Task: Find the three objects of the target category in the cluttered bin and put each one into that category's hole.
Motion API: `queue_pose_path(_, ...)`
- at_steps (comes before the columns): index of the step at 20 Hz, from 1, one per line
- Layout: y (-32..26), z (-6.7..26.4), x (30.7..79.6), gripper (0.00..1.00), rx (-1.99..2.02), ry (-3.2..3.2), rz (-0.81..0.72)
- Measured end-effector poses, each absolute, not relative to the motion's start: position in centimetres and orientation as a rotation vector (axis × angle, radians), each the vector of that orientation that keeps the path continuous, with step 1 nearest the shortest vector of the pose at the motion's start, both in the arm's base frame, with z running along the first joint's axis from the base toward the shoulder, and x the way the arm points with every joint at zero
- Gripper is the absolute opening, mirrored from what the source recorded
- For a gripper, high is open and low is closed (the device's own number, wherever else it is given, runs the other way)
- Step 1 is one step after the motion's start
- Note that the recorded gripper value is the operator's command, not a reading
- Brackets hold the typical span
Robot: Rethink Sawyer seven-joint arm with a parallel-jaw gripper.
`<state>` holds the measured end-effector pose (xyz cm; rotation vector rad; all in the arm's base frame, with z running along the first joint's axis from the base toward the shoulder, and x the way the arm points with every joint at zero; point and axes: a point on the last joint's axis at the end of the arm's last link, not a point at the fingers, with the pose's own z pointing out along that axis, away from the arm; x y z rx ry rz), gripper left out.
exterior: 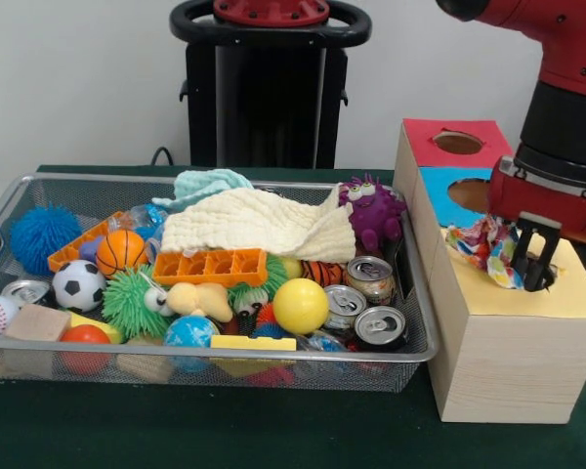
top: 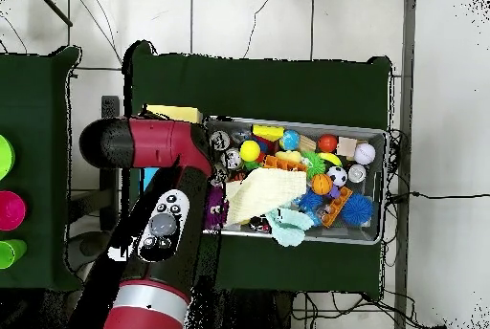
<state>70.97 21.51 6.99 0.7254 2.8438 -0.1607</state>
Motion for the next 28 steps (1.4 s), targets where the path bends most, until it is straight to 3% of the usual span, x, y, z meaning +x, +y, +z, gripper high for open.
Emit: queue_pose_path(28,22.0,12.1,72.5,0.0,0.759,2.856,-0.119)
